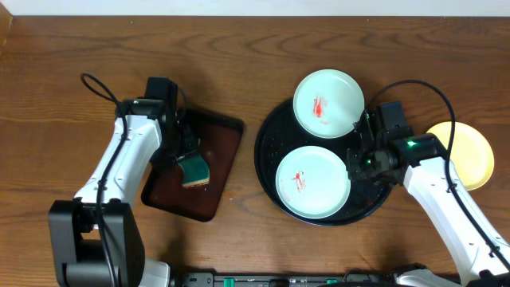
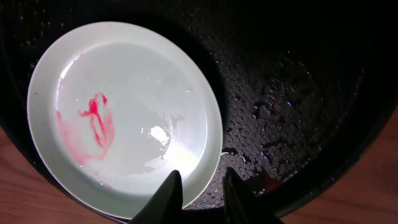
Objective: Clean dirty plates on tray and stack at the side
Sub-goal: 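Grasp the sponge again with the left gripper on the dark-red tray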
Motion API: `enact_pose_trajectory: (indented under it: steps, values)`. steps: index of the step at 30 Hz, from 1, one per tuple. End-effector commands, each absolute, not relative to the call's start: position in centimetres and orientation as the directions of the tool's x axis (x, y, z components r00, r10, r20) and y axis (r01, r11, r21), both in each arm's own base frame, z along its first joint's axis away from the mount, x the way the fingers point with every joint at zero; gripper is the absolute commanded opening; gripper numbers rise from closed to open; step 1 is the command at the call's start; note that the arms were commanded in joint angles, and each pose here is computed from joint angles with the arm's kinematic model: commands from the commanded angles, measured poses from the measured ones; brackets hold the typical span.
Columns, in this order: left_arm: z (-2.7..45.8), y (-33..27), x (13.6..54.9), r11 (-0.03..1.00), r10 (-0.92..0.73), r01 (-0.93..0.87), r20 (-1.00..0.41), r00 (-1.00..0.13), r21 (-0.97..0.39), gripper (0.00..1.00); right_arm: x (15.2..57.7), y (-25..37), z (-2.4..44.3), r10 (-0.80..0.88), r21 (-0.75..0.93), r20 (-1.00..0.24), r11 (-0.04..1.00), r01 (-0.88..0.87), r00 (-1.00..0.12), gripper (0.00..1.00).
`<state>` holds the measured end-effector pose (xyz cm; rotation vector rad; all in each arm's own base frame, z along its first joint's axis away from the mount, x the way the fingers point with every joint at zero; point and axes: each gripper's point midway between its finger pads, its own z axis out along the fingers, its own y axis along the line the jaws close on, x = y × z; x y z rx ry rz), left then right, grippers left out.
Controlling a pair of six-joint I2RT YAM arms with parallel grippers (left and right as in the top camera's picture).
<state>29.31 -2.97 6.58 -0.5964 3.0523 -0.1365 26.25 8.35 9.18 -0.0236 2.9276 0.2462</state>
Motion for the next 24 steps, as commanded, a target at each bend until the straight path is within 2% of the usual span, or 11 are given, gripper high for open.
enact_pose_trajectory:
  steps: [1, 5, 9, 11, 13, 19, 20, 22, 24]
  values:
    - [4.4, -3.3, 27.3, 0.899, -0.428, -0.431, 0.053, -0.902, -0.075, 0.59, 26.3, 8.6, 9.3, -0.008, 0.164, -0.206, 0.986, -0.043, -0.979, 0.22]
    - [1.9, -3.7, 26.1, 0.892, -0.438, -0.442, 0.066, -0.897, -0.097, 0.58, 26.4, 8.6, 9.3, -0.008, 0.166, -0.212, 0.985, -0.044, -0.977, 0.23]
    - [-0.3, -3.9, 25.6, 0.89, -0.437, -0.439, 0.045, -0.898, -0.121, 0.45, 26.4, 8.6, 9.3, -0.008, 0.165, -0.213, 0.985, -0.044, -0.977, 0.23]
    - [-1.1, -3.9, 25.6, 0.891, -0.435, -0.434, 0.028, -0.9, -0.13, 0.31, 26.4, 8.6, 9.3, -0.008, 0.165, -0.213, 0.985, -0.044, -0.977, 0.23]
    - [-1.4, -3.8, 25.5, 0.894, -0.429, -0.428, 0.022, -0.903, -0.133, 0.08, 26.4, 8.6, 9.3, -0.008, 0.166, -0.212, 0.985, -0.044, -0.977, 0.22]
    - [0.1, -3.8, 26.4, 0.894, -0.429, -0.427, 0.015, -0.903, -0.137, 0.1, 26.3, 8.6, 9.3, -0.009, 0.165, -0.209, 0.985, -0.044, -0.978, 0.22]
    - [0.8, -3.9, 26.8, 0.894, -0.428, -0.426, 0.013, -0.903, -0.139, 0.17, 26.3, 8.6, 9.3, -0.009, 0.164, -0.206, 0.985, -0.044, -0.978, 0.22]
    - [2.2, -3.9, 27.5, 0.894, -0.428, -0.425, 0.005, -0.904, -0.143, 0.39, 26.2, 8.6, 9.3, -0.009, 0.164, -0.203, 0.986, -0.043, -0.979, 0.22]
    - [3.7, -3.9, 28.1, 0.897, -0.423, -0.417, -0.006, -0.906, -0.148, 0.5, 26.2, 8.5, 9.3, -0.009, 0.163, -0.202, 0.986, -0.043, -0.979, 0.22]
